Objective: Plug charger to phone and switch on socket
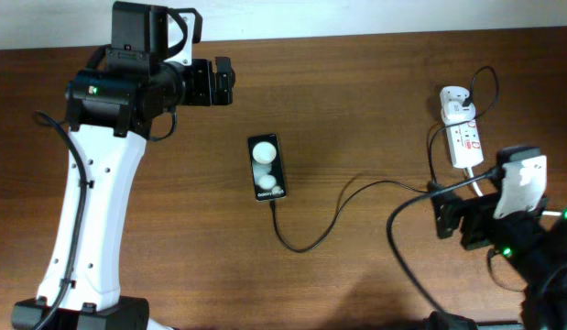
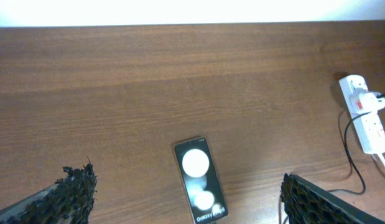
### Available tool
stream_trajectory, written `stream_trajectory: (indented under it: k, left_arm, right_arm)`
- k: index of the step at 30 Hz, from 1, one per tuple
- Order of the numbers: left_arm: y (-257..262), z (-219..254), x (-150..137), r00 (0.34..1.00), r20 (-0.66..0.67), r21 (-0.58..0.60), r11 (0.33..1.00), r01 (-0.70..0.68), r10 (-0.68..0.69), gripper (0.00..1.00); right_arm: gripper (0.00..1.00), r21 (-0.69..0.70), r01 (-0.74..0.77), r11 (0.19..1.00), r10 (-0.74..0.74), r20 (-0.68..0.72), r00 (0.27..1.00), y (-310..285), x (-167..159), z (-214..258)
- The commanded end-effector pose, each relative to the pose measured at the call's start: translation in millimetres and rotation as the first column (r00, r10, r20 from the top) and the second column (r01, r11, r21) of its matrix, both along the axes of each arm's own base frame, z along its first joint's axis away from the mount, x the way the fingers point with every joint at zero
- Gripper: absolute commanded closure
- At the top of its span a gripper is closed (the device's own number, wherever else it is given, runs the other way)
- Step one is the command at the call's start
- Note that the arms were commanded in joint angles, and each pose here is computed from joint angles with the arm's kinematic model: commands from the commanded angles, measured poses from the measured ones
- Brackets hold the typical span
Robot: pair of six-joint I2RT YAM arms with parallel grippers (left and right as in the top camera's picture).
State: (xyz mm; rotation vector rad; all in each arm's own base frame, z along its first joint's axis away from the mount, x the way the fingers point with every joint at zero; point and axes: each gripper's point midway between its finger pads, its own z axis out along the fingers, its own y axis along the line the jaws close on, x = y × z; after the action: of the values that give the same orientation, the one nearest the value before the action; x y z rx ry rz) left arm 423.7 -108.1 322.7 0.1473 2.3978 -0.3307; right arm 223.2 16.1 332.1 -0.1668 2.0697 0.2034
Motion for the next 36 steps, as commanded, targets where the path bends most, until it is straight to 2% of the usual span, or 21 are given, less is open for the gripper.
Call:
stream_trajectory:
  k: [1, 2, 7, 14, 17, 19, 22, 36]
  left_arm:
    - [2, 2, 0, 1.000, 0.006, 0.002, 1.000, -0.005, 0.005, 0.01]
    - [2, 2, 0, 1.000, 0.006, 0.002, 1.000, -0.005, 0.005, 0.01]
    - [2, 2, 0, 1.000, 0.006, 0.002, 1.000, -0.005, 0.005, 0.01]
    - [2, 2, 0, 1.000, 0.006, 0.002, 1.000, -0.005, 0.005, 0.01]
    - [2, 2, 0, 1.000, 0.006, 0.002, 1.000, -0.005, 0.005, 0.01]
    - [2, 2, 0, 1.000, 0.006, 0.002, 1.000, -0.005, 0.005, 0.01]
    - [2, 2, 0, 1.000, 0.006, 0.002, 1.000, -0.005, 0.005, 0.01]
    - [2, 2, 0, 1.000, 0.006, 0.002, 1.000, -0.005, 0.005, 0.01]
  right_arm:
    - [0.01, -0.014, 0.100, 0.995, -0.099, 0.075, 0.992, -6, 9, -26]
    - [0.01, -0.028, 0.090, 0.995, -0.085, 0.153, 0.985, -2, 14, -37]
    - [0.02, -0.029, 0.050, 0.998, -0.037, 0.340, 0.940, 10, 19, -88]
    - [0.01, -0.024, 0.063, 0.998, -0.043, 0.488, 0.872, 9, 16, -134]
    - [0.01, -0.024, 0.062, 0.998, -0.042, 0.496, 0.867, 9, 21, -155]
    - [0.01, -0.024, 0.064, 0.998, -0.042, 0.511, 0.858, 9, 22, -153]
    - [0.01, -0.033, 0.059, 0.998, -0.038, 0.439, 0.898, 9, 21, -173]
    - [0.01, -0.033, 0.061, 0.998, -0.040, 0.438, 0.898, 9, 21, -173]
